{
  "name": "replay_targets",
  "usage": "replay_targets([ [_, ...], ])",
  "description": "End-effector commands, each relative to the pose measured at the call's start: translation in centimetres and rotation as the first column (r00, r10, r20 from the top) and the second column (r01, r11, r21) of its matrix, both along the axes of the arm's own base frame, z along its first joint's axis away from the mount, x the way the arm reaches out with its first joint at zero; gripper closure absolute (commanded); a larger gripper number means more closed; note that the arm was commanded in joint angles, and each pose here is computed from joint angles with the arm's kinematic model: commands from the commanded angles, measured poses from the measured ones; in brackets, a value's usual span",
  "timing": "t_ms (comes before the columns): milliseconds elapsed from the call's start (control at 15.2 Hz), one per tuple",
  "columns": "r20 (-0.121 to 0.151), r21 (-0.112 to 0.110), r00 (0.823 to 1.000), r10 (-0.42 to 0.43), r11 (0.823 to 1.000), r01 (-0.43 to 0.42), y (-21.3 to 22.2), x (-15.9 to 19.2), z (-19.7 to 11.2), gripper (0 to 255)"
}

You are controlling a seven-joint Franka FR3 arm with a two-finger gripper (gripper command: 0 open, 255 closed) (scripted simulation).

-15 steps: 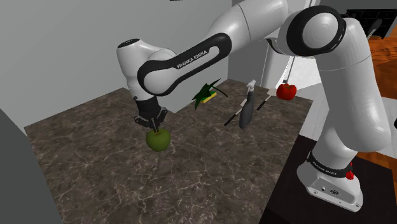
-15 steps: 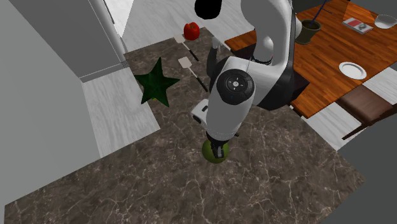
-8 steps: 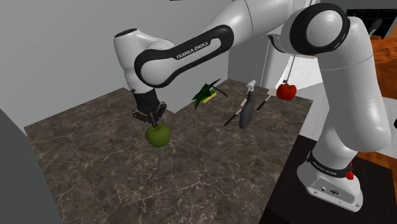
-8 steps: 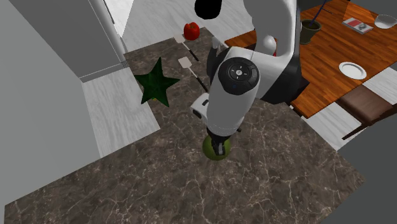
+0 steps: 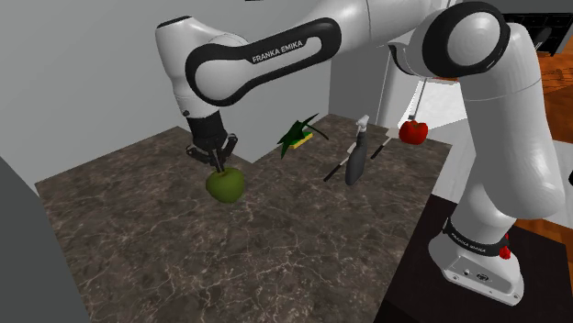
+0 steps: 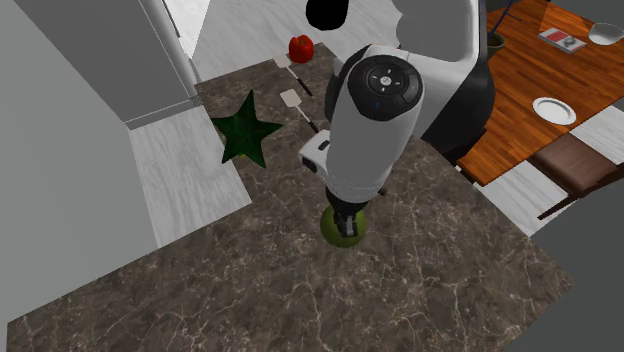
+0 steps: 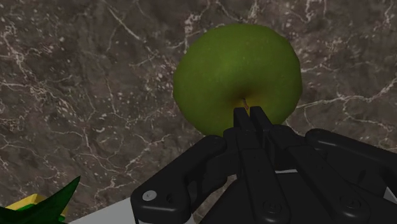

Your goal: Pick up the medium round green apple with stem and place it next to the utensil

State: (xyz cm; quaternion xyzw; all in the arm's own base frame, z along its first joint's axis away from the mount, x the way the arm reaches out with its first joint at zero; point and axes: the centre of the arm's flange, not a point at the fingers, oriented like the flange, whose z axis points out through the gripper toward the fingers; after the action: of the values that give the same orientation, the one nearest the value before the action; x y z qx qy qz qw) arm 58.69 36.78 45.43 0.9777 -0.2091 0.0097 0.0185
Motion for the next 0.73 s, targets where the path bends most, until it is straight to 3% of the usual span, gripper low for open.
replay_targets([
  [0, 0.0, 0.0, 1.0, 0.0, 1.0, 0.0, 0.0, 0.0, 1.1, 255],
  [660, 0.0, 0.0, 1.0, 0.0, 1.0, 0.0, 0.0, 0.0, 6.4, 255],
])
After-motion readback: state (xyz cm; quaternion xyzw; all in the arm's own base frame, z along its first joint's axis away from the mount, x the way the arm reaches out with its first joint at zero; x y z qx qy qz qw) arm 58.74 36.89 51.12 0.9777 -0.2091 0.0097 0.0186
